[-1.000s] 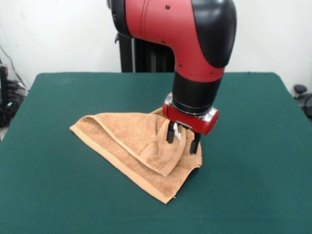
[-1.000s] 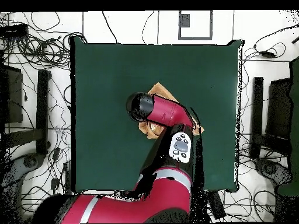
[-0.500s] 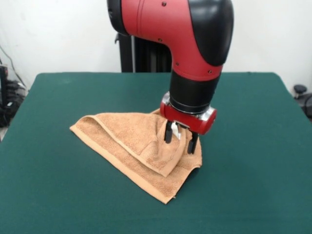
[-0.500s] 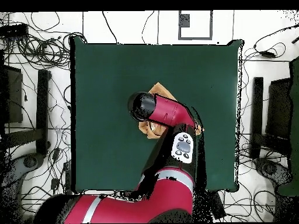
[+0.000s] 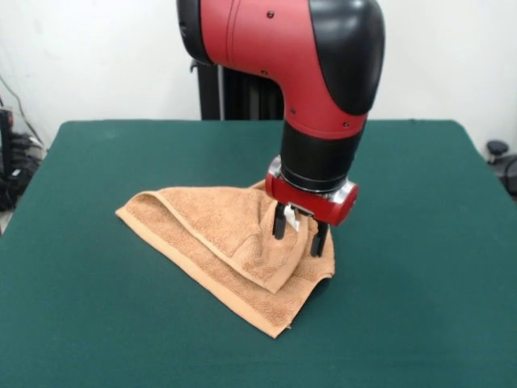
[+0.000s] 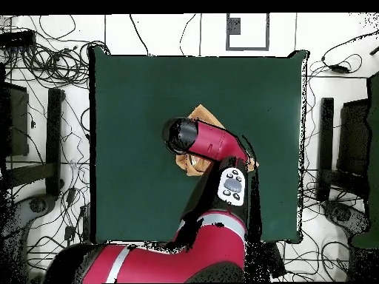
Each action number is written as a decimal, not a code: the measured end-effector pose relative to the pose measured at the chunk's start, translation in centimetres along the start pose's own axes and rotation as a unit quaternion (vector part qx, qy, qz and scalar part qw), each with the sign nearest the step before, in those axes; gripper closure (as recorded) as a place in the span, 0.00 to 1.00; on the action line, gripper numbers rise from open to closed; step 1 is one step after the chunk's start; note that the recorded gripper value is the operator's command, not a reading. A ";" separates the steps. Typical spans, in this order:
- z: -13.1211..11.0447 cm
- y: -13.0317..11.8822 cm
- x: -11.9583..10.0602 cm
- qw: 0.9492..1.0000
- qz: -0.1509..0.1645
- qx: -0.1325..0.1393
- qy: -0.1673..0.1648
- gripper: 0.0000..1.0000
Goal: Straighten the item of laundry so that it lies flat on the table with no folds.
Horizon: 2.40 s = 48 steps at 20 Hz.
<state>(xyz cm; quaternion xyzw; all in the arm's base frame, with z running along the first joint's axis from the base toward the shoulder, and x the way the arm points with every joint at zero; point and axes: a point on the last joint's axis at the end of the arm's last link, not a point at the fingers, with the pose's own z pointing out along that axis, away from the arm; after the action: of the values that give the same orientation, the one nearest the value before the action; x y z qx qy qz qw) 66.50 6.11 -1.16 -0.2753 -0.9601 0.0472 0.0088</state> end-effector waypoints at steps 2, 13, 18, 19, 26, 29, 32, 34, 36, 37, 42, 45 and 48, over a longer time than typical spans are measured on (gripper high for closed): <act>0.1 0.1 0.1 1.000 0.000 0.000 0.001 0.00; 2.7 -0.2 1.4 1.000 -0.003 0.008 0.019 0.00; 2.6 -0.1 1.3 1.000 -0.003 0.008 0.017 0.00; 2.5 -0.2 1.3 1.000 -0.005 0.008 0.016 0.00; 2.4 -0.3 1.4 1.000 -0.016 0.012 0.012 1.00; 2.3 -0.4 1.5 1.000 -0.022 0.015 0.010 1.00; 2.2 -0.5 1.5 1.000 -0.025 0.016 0.009 1.00; 2.1 -0.4 1.5 1.000 -0.026 0.016 0.008 1.00; 2.0 -0.4 1.4 1.000 -0.026 0.016 0.007 1.00; 2.0 -0.4 1.4 1.000 -0.026 0.016 0.007 1.00; 1.6 -0.4 1.3 1.000 -0.026 0.014 0.005 1.00; 1.1 -0.4 1.1 1.000 -0.028 0.014 0.001 1.00; 0.9 -0.5 1.1 0.999 -0.031 0.015 -0.002 1.00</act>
<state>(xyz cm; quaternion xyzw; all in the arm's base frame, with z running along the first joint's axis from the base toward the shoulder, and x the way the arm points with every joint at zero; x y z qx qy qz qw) 65.29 6.16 -1.97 -0.2451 -0.9674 0.0618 0.0129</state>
